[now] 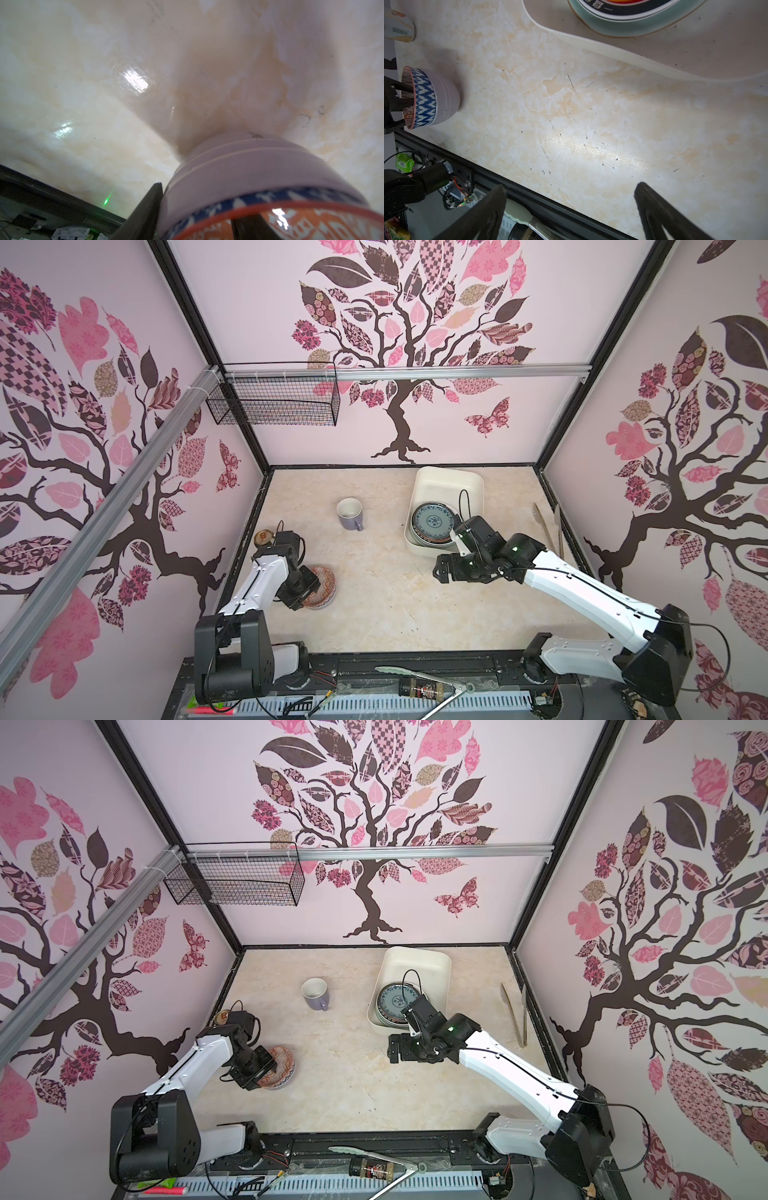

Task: Place the mixed dishes into the plastic bin
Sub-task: 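Grasp the orange-patterned bowl rim with the left gripper and tilt it up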

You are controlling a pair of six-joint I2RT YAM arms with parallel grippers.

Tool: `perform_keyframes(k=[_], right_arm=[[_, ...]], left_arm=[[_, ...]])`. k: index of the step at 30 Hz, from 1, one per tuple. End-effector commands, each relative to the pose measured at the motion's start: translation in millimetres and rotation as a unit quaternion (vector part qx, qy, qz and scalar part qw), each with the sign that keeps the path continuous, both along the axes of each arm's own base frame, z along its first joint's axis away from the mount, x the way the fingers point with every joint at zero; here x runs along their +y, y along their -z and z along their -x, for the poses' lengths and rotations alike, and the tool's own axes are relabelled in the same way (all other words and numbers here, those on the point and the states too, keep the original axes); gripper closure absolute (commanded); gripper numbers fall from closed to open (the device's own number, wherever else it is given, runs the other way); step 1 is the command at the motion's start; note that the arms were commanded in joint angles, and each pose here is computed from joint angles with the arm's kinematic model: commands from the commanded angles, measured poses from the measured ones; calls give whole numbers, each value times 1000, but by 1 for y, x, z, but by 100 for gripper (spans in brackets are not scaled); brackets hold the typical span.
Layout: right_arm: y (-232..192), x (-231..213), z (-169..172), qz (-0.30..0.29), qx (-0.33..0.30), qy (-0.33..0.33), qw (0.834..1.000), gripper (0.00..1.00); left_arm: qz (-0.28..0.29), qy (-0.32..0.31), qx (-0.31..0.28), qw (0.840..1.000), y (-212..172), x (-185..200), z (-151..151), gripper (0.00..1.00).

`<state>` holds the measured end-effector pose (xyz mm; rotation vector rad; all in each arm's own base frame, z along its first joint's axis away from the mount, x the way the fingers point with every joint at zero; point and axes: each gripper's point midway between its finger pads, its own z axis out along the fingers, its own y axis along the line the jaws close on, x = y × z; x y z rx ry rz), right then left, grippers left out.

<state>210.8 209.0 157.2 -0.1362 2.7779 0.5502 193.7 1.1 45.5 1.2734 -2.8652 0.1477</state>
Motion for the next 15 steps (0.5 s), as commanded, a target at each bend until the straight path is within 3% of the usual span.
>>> perform_keyframes(k=[1, 3, 9, 15], right_arm=[[-8, -9, 1, 12, -12, 2, 1000, 0], [-9, -10, 1, 13, -12, 5, 1000, 1], [-8, -15, 3, 12, -12, 20, 1000, 1], [-9, -19, 7, 9, -10, 35, 999, 0]], left_arm=[[15, -3, -21, 1000, 10, -4, -13, 57], [21, 5, -21, 1000, 11, -7, -17, 64], [-3, 66, -26, 997, 7, -22, -33, 67], [11, 115, -34, 993, 3, -51, -56, 77]])
